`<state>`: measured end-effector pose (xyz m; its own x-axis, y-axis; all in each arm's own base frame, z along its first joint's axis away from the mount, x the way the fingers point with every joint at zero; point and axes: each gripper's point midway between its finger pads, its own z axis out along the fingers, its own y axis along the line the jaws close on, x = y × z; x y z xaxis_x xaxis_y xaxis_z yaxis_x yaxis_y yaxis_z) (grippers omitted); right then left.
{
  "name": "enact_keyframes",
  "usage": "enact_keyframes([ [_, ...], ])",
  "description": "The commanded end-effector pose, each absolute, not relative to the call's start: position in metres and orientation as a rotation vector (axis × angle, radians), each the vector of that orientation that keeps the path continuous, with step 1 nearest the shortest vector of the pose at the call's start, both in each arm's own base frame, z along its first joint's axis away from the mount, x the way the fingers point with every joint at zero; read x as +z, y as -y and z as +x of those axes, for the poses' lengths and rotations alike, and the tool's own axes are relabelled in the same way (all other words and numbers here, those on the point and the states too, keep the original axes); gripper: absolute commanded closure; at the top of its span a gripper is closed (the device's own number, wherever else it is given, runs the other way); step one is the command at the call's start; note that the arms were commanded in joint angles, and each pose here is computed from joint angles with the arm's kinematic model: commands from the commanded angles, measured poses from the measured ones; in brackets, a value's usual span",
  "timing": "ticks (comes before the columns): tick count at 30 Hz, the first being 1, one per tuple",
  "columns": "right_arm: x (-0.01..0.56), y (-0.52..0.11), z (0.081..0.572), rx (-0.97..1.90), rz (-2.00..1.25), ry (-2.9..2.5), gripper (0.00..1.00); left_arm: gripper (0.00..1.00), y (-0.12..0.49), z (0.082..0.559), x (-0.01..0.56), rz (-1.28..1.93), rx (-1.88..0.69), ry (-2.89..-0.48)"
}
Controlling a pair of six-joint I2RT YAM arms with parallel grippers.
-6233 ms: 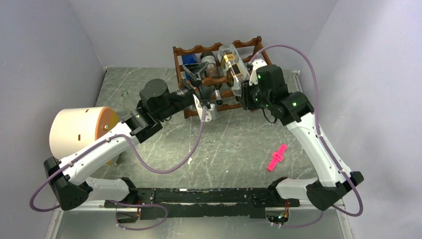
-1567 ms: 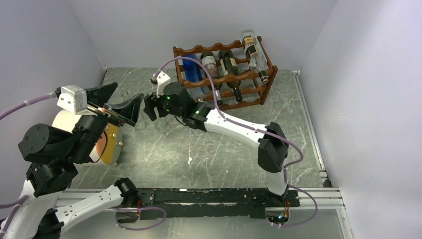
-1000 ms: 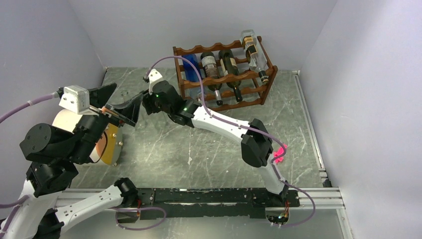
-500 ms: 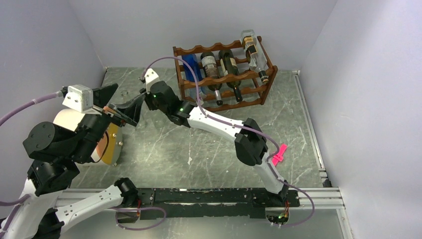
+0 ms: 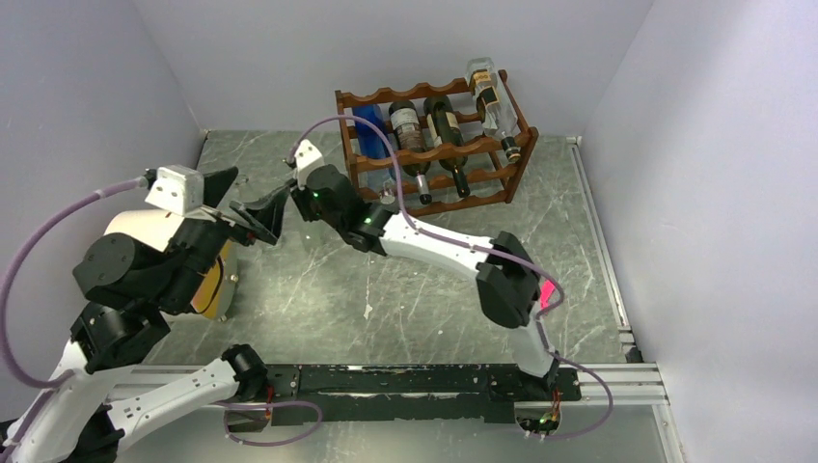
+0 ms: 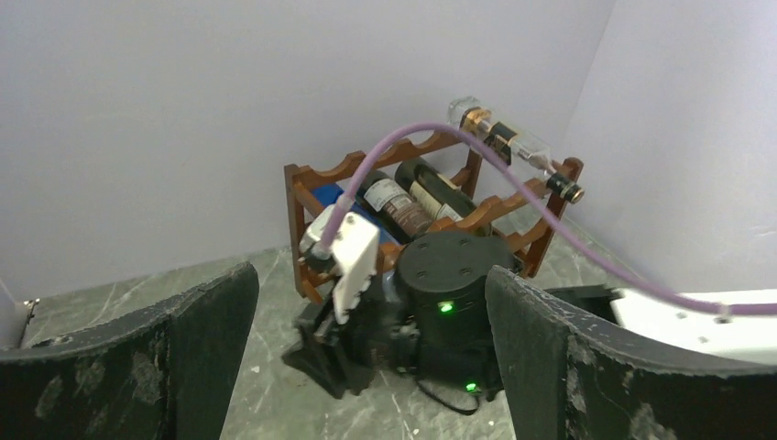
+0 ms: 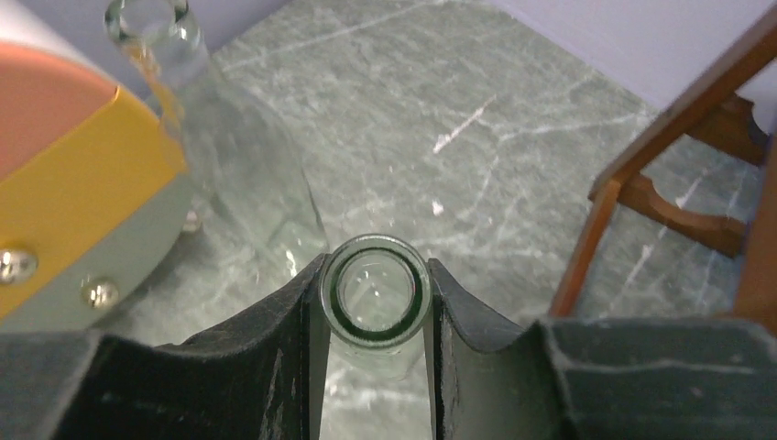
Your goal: Put the wine bottle on the wine rack
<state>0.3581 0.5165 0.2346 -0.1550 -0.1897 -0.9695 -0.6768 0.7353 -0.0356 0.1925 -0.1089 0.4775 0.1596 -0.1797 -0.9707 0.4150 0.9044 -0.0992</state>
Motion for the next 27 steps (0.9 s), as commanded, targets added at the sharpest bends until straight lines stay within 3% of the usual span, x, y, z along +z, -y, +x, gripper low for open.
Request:
enact_keyframes([
  [1,0.3,-0.484,0.338,0.572,-0.623,-1.615,1.0,0.03,0.108,0.2,0.47,0.181,-0.399,-1.346],
  [8,0.34,-0.421,0.307,0.688,-0.564,-1.574,1.0,0.02,0.134,0.21,0.44,0.233,-0.434,-1.41],
  [18,0.361,-0.336,0.282,0.636,-0.454,-1.593,1.0,0.01,0.188,0.228,0.36,0.363,-0.502,-1.542],
  [27,0.377,-0.296,0.263,0.621,-0.403,-1.595,1.0,0.0,0.264,0.208,0.276,0.753,-0.73,-1.507],
])
